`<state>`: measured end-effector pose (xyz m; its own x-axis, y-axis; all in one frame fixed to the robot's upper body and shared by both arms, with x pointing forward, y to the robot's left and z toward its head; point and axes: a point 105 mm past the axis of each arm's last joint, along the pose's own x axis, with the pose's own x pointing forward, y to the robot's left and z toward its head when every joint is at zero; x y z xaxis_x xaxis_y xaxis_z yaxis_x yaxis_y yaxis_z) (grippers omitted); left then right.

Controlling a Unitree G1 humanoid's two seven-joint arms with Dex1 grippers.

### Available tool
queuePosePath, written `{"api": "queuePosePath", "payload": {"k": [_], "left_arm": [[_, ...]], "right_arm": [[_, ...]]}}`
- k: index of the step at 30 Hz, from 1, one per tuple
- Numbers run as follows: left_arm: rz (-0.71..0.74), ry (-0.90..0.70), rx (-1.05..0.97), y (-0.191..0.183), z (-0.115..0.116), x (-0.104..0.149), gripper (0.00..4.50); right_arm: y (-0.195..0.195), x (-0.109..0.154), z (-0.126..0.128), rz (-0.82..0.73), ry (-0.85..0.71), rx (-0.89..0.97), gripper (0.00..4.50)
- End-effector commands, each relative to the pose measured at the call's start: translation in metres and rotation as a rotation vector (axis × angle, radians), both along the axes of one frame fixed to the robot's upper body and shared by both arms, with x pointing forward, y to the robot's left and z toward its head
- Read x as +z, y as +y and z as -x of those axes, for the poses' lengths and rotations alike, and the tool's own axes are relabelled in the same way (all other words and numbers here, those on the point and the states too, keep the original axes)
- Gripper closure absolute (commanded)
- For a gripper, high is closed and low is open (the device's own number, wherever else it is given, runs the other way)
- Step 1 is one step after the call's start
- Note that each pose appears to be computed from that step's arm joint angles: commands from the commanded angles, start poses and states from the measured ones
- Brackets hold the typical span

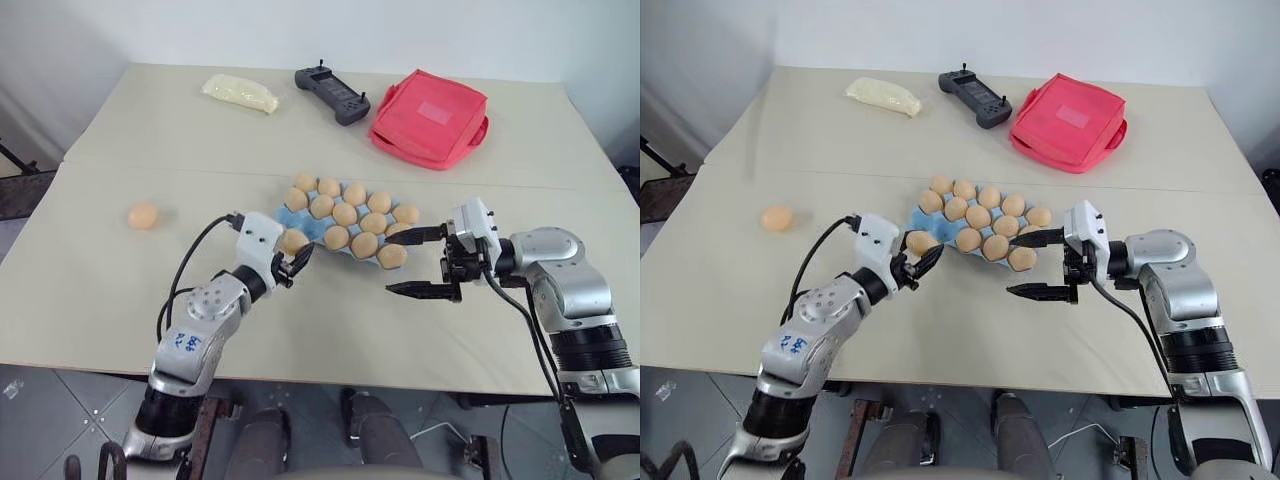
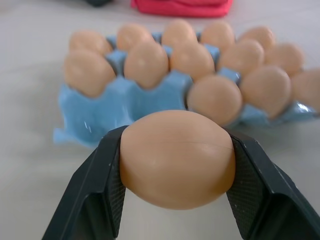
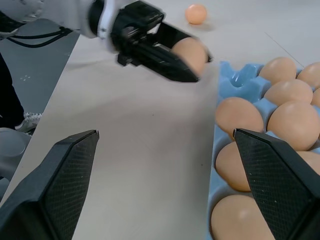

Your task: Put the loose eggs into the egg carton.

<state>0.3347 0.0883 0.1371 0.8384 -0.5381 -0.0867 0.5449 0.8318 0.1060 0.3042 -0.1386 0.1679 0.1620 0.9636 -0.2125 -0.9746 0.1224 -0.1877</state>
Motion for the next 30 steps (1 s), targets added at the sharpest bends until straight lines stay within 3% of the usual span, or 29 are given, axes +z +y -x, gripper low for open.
{"api": "queuePosePath", "payload": {"k": [1, 10, 17, 24, 30], "left_arm": [[-0.004, -0.073, -0.028, -0.006, -0.009, 0.012, 2.13], [0.023, -0.147, -0.090, -0.024, -0.030, 0.031, 2.13], [0.018, -0.156, -0.095, -0.029, -0.045, 0.032, 2.13], [0.026, -0.168, -0.133, -0.038, -0.046, 0.034, 0.02], [0.061, -0.177, -0.151, -0.033, -0.030, 0.040, 0.02]], "right_arm": [[-0.002, 0.013, 0.006, -0.023, -0.048, -0.013, 0.00], [-0.004, 0.011, 0.011, -0.016, -0.037, -0.051, 0.00], [-0.003, 0.011, 0.011, -0.017, -0.035, -0.060, 0.00], [-0.002, 0.011, 0.010, -0.019, -0.035, -0.065, 0.00], [-0.001, 0.011, 0.009, -0.018, -0.034, -0.064, 0.00]]}}
